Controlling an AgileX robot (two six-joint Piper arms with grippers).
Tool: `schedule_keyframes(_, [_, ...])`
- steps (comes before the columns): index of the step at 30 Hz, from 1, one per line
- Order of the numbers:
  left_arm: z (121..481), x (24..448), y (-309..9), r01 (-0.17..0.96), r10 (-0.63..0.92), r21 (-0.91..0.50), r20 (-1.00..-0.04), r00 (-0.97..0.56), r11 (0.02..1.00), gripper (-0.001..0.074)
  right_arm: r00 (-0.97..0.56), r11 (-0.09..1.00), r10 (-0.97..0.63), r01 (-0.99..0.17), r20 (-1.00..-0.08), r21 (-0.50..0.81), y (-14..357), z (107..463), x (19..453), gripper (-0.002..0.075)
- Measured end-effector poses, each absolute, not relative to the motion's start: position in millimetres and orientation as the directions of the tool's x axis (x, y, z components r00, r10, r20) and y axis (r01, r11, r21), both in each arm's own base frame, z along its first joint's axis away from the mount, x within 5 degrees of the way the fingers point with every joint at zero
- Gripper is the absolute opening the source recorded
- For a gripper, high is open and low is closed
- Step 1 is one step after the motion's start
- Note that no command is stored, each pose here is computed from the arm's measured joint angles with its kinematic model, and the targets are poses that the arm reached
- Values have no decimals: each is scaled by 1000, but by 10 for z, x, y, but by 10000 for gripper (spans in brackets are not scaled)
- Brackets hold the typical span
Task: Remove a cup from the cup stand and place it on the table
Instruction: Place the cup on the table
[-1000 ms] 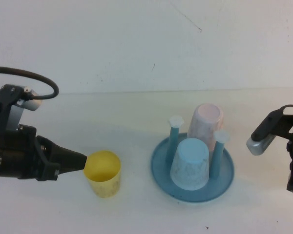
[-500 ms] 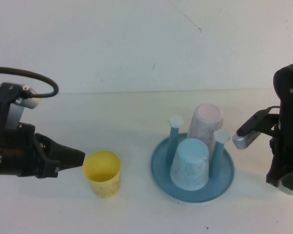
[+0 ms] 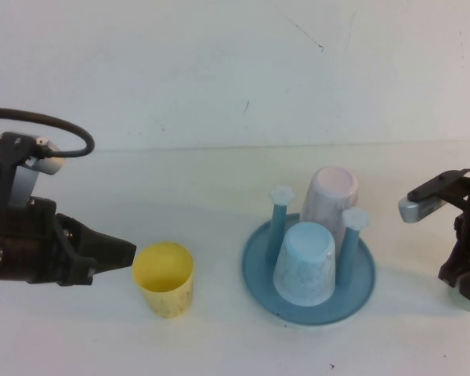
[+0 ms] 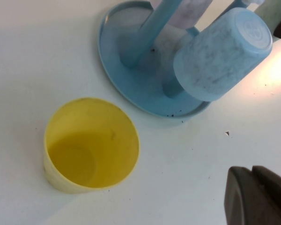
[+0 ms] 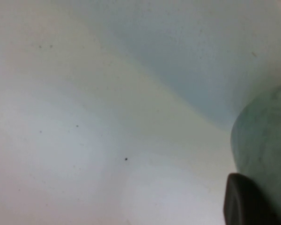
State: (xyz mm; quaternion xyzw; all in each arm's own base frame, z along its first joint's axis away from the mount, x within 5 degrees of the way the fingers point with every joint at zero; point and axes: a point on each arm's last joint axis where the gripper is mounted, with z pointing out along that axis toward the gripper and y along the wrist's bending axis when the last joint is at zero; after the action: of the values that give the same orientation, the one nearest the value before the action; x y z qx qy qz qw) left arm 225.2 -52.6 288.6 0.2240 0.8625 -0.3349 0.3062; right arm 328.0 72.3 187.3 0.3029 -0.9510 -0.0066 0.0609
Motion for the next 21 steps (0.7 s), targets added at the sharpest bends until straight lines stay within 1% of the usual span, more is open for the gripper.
schedule_keyframes(3, [2886, 2253, -525, 591, 181, -440, -679, -712, 676, -1, -810, 817, -577, -573, 106, 64, 740, 1845, 3288, 94])
schedule_keyframes(7, [2886, 2253, -525, 593, 182, -438, -680, -711, 676, -1, -809, 816, -577, -573, 110, 73, 748, 1800, 3297, 221])
schedule_keyframes(9, [2886, 2253, -525, 593, 182, -438, -680, -711, 676, -1, -809, 817, -577, -572, 113, 75, 749, 1786, 3300, 265])
schedule_keyframes(13, [2886, 2253, -525, 594, 184, -437, -681, -709, 675, -1, -808, 818, -576, -569, 126, 87, 759, 1857, 3319, 291])
schedule_keyframes(15, [2887, 2258, -524, 595, 182, -433, -684, -706, 678, -1, -809, 818, -576, -569, 117, 87, 760, 1964, 3307, 294])
schedule_keyframes(19, [2916, 2277, -536, 612, 168, -424, -715, -678, 667, -1, -818, 818, -573, -570, 36, 70, 753, 2309, 3207, 296])
schedule_keyframes(21, [2942, 2280, -545, 631, 165, -412, -738, -654, 658, -1, -820, 818, -572, -572, -23, 52, 737, 2528, 3108, 296])
